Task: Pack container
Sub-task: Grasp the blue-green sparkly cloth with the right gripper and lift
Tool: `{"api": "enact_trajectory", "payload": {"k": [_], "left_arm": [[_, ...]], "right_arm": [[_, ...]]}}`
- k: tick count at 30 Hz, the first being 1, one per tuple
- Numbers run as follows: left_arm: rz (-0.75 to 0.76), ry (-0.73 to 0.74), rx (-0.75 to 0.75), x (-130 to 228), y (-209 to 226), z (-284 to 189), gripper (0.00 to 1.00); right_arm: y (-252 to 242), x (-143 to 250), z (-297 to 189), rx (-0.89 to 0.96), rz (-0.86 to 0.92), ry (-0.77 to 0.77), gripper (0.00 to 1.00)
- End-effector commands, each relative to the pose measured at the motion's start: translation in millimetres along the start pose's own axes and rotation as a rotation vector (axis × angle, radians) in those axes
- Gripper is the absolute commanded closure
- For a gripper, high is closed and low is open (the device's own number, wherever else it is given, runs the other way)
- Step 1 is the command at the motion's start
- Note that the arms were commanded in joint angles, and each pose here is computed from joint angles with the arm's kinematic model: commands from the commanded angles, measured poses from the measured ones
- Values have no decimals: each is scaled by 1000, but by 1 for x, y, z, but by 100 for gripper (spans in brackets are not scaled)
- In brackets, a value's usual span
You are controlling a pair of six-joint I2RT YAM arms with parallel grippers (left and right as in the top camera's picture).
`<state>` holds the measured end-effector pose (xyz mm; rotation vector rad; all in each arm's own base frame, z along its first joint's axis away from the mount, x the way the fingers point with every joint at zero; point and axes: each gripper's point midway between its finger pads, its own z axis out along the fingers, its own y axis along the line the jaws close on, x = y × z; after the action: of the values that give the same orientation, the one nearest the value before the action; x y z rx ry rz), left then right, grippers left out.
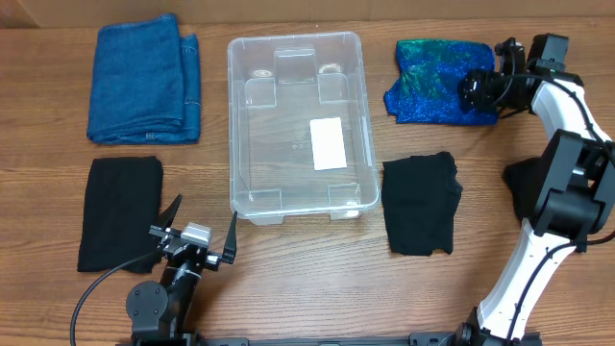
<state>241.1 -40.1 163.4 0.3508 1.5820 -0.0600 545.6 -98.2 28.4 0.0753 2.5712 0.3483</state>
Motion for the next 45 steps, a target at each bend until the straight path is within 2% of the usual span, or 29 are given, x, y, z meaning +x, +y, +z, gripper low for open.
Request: {"api": "enact_trajectory", "payload": {"k": [1,6,12,13,16,17,21,23,28,34,44,45], "left_arm": [[20,-3,-5,0,1,0,0],[20,-3,-5,0,1,0,0],[20,-3,-5,0,1,0,0],[20,-3,-5,0,1,0,0],[20,-3,-5,0,1,0,0],[20,-3,-5,0,1,0,0],[20,-3,-5,0,1,0,0],[20,-3,-5,0,1,0,0],[20,-3,-5,0,1,0,0],[20,-3,-5,0,1,0,0],[20,-3,-5,0,1,0,0],[20,-3,-5,0,1,0,0]], "right_arm": [[-1,16,10,-6,20,51,0],[28,31,8,-148,67,110,0],[53,30,2,-282,381,146,0],[55,29,1,-288,461,158,0],[51,26,1,-261,523,154,0],[38,21,2,-180,541,135,0],[14,6,-1,-42,523,71,0],[16,3,-2,-64,522,65,0],[19,6,4,-63,378,70,0],[41,-5,10,-134,338,40,0],[53,4,27,-207,339,68,0],[53,4,27,-206,338,67,5]]}}
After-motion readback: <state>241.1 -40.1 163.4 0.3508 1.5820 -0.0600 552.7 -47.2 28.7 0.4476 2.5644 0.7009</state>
